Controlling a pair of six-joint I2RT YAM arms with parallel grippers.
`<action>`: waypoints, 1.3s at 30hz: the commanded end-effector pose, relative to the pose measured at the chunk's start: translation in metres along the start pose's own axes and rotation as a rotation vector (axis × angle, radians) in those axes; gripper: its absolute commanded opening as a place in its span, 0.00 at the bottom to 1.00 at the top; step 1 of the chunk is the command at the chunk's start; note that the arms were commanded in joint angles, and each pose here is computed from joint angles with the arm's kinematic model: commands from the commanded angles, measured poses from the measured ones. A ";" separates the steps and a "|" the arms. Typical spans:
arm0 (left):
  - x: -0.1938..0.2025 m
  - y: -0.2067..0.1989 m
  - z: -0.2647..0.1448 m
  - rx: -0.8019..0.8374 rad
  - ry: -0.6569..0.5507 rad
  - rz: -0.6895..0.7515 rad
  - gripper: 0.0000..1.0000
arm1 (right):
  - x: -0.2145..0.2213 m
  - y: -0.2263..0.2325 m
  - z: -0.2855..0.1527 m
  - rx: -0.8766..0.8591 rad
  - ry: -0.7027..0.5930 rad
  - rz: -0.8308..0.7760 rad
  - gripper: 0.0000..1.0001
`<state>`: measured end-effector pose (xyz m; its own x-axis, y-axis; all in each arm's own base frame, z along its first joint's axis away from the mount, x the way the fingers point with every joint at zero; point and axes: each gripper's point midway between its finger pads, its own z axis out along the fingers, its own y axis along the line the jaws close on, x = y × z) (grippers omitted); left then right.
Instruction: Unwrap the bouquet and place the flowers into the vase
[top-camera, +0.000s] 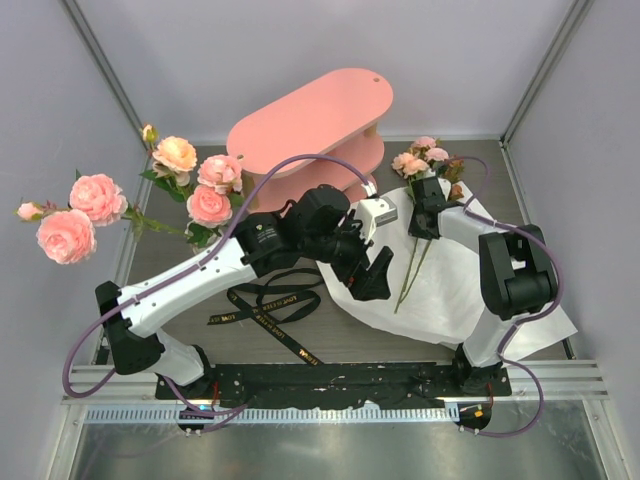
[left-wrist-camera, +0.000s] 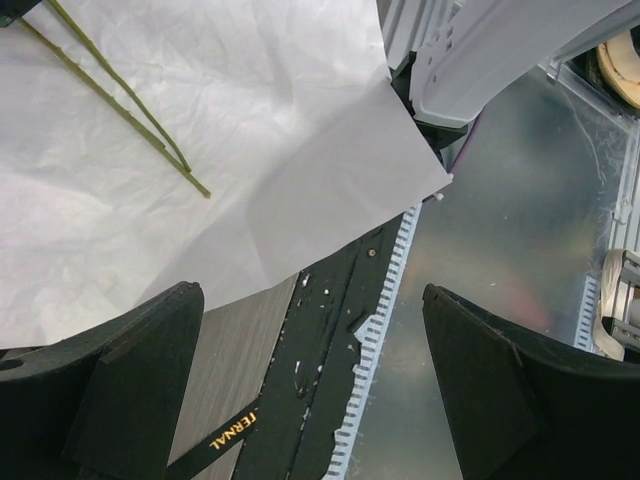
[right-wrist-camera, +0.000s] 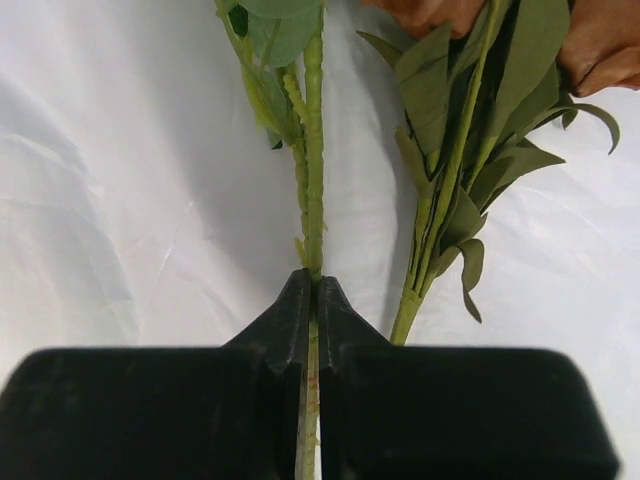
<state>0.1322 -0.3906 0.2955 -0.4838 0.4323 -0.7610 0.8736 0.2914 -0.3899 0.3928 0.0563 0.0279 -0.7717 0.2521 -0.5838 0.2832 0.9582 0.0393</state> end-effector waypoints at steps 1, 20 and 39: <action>-0.017 -0.004 -0.011 -0.016 -0.046 0.043 0.95 | -0.054 0.010 -0.044 0.016 -0.180 -0.021 0.01; -0.050 -0.018 -0.010 0.029 -0.118 0.026 1.00 | -0.066 0.005 -0.177 -0.340 -0.583 0.146 0.01; -0.149 0.020 -0.033 0.180 -0.432 -0.347 0.80 | -0.079 0.030 -0.311 -0.754 -0.850 0.048 0.01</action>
<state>0.2132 -0.3998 0.3587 -0.7101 0.0633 -0.7012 0.6711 0.3619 -0.6470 0.3031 0.0863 0.2644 -0.1889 0.3705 -0.9094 -0.1234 0.9098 0.3963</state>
